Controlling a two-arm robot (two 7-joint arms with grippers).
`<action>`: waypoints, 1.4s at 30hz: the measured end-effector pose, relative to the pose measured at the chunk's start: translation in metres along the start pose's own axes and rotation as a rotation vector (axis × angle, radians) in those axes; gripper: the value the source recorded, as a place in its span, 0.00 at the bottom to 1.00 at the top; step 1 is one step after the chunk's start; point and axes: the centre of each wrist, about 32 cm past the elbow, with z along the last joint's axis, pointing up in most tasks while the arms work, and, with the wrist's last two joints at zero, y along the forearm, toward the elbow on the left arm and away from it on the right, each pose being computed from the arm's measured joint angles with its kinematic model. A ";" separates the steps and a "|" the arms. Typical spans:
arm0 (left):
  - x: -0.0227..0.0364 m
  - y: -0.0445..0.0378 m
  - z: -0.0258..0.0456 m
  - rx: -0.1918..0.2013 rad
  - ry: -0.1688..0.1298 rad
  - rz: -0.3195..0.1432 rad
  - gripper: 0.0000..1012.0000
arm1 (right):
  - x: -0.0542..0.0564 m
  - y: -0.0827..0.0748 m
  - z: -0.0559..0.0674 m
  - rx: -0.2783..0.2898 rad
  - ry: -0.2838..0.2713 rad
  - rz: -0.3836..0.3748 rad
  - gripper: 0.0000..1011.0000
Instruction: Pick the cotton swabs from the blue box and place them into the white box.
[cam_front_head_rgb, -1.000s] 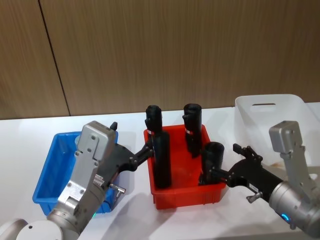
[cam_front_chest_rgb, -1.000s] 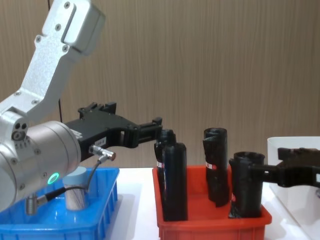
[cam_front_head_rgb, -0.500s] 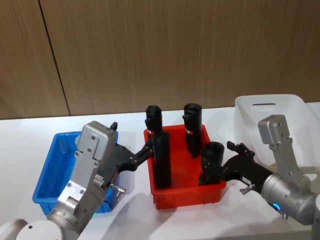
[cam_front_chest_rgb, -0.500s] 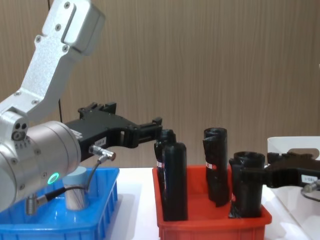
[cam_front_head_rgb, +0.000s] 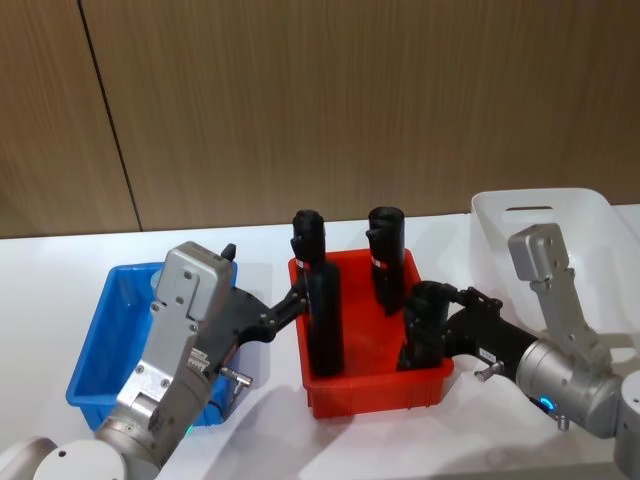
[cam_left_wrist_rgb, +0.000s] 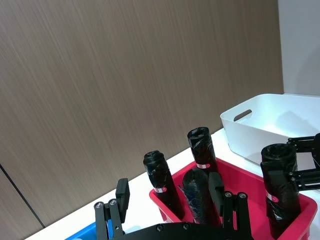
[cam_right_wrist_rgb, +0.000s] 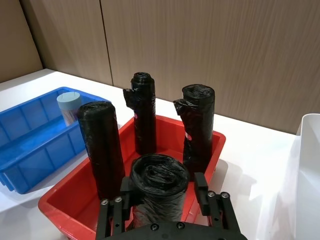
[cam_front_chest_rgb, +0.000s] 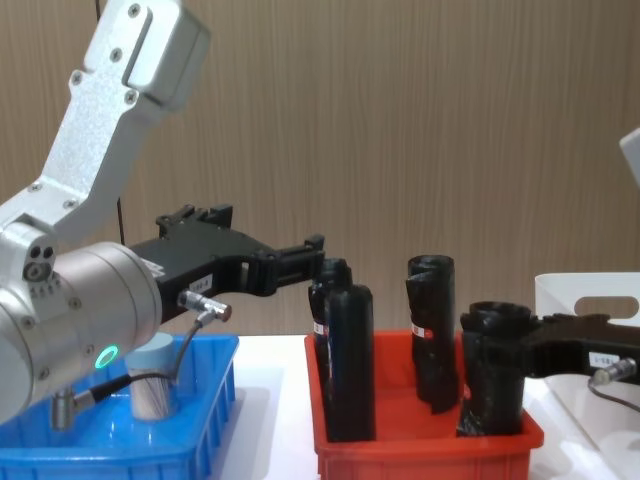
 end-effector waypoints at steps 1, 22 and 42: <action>0.0000 0.0000 0.0000 0.000 0.000 0.000 0.99 | 0.001 0.001 -0.001 -0.001 0.003 0.003 0.77; 0.0000 0.0000 0.0000 0.000 0.000 0.000 0.99 | 0.004 -0.003 0.011 0.043 0.018 0.022 0.45; 0.0000 0.0000 0.0000 0.000 0.000 0.000 0.99 | 0.018 -0.030 0.069 0.227 -0.027 -0.098 0.34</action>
